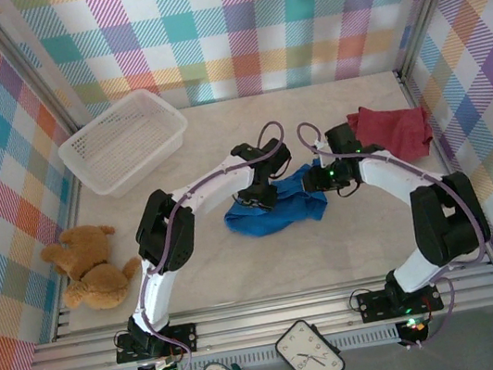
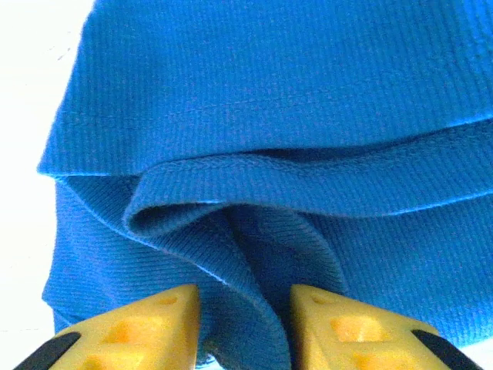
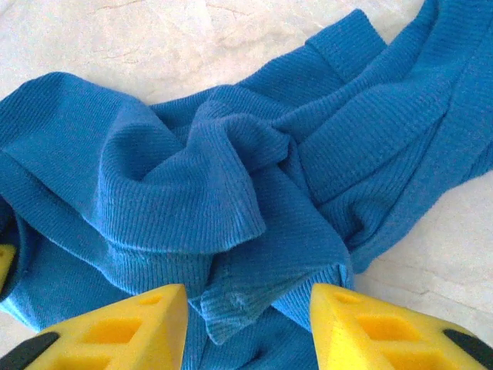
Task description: Fold and stack the tank tops
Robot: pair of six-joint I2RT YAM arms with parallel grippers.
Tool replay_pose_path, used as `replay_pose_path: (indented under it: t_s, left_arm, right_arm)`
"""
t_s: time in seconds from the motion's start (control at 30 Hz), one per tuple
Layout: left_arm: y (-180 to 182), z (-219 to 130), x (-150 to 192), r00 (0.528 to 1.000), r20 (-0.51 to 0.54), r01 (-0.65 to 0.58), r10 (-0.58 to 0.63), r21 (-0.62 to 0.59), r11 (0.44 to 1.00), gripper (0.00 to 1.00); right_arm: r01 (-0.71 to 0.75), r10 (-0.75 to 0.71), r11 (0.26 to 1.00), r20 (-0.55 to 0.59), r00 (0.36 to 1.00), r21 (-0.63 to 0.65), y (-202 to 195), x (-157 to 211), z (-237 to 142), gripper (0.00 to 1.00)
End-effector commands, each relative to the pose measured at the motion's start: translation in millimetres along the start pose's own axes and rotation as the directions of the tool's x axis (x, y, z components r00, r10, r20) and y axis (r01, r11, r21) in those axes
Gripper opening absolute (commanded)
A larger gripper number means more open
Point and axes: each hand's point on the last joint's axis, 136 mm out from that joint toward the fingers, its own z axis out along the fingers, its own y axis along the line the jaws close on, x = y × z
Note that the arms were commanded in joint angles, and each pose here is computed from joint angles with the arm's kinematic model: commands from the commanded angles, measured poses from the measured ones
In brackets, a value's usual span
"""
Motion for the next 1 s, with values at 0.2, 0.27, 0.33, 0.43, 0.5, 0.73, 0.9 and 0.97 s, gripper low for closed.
replay_pose_path:
  t_s: [0.2, 0.27, 0.33, 0.43, 0.5, 0.73, 0.9, 0.97]
  left_arm:
    - [12.9, -15.9, -14.4, 0.997, 0.047, 0.061, -0.061, 0.004, 0.998, 0.33]
    - [11.8, -17.2, -16.6, 0.997, 0.053, 0.063, -0.063, 0.012, 0.998, 0.33]
    - [11.1, -16.1, -17.2, 0.997, 0.049, 0.062, -0.063, 0.014, 0.998, 0.33]
    - [8.0, -16.8, -20.1, 0.996, 0.056, 0.068, -0.07, 0.032, 0.997, 0.33]
    - [7.0, -18.8, -24.0, 0.995, 0.068, 0.073, -0.076, 0.039, 0.997, 0.33]
    - [12.7, -14.7, -20.7, 0.997, 0.036, 0.069, -0.07, 0.019, 0.997, 0.12]
    - [23.7, -26.3, -21.2, 0.995, 0.057, 0.08, -0.081, 0.008, 0.997, 0.0]
    - [28.6, -27.3, -19.8, 0.996, 0.049, 0.076, -0.076, -0.003, 0.997, 0.0]
  right_arm:
    - [-0.004, 0.003, 0.999, -0.027, 1.0, -0.045, 7.3, 24.0, -4.9, 0.47]
    - [-0.006, 0.004, 0.999, -0.033, 0.999, -0.049, 7.6, 26.2, -3.6, 0.47]
    - [-0.007, 0.005, 0.999, -0.034, 0.999, -0.052, 8.6, 27.1, -3.2, 0.47]
    - [-0.004, 0.002, 0.999, -0.039, 0.999, -0.054, 9.7, 28.3, -2.0, 0.46]
    - [-0.001, -0.001, 0.999, -0.043, 0.999, -0.054, 10.7, 29.9, -1.2, 0.46]
    - [0.011, -0.014, 0.998, -0.045, 0.999, -0.067, 18.0, 33.1, -3.0, 0.46]
    - [0.011, -0.012, 0.999, -0.031, 0.999, -0.053, 17.1, 33.5, -1.9, 0.47]
    - [0.038, -0.039, 0.999, -0.038, 0.998, -0.034, 17.5, 31.8, 2.5, 0.47]
